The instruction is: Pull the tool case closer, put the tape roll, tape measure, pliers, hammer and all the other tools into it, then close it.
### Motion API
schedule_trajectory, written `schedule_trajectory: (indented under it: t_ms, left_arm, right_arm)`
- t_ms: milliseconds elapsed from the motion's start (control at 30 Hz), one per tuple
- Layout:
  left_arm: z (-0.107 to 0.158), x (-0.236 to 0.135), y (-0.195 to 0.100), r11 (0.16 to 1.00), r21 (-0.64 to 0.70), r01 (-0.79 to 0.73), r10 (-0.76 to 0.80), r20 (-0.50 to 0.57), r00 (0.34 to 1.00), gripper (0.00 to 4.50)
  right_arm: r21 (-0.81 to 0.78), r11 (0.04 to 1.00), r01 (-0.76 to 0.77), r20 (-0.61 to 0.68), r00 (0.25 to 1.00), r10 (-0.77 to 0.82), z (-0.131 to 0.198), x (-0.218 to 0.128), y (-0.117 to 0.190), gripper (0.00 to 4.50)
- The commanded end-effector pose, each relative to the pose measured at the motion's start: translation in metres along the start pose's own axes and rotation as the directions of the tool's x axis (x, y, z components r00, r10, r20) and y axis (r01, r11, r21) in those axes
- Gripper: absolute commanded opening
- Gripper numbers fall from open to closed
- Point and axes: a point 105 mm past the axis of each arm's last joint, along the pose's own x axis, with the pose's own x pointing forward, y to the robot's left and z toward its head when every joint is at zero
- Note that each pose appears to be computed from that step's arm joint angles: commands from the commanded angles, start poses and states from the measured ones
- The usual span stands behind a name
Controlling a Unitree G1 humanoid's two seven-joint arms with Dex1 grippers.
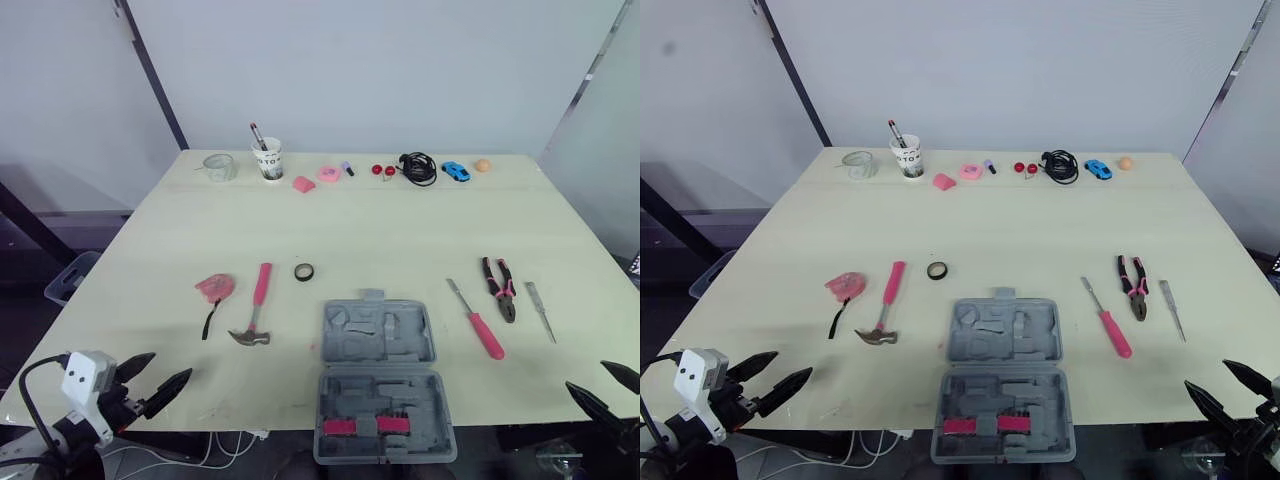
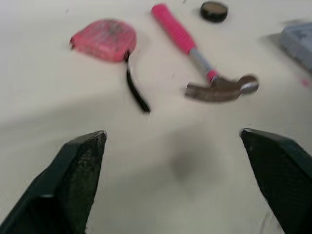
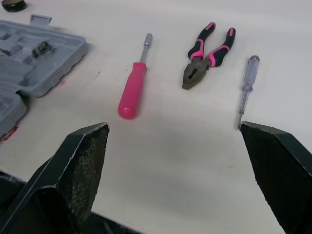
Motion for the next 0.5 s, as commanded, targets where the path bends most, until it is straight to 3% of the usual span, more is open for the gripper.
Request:
schedule_trajectory:
  t_ms: [33,367,500]
  left_arm:
    - [0.011,-0.002,0.004,0.999,0.042,-0.010,0.009,0.025,1.000,4.43]
    - [0.032,0.037,0.011,0.997,0.020,-0.080,0.079,0.040,0.996,4.43]
    - [0.044,0.060,0.013,0.988,0.038,-0.148,0.147,0.020,0.989,4.43]
  right_arm:
    - [-0.032,0.999,-0.025,0.044,0.999,0.026,0.023,0.007,0.009,4.50]
    - [-0.102,0.972,-0.210,0.101,0.970,0.220,0.081,0.054,0.053,4.50]
    - [-0.163,0.917,-0.364,0.097,0.919,0.382,0.107,0.073,0.084,4.50]
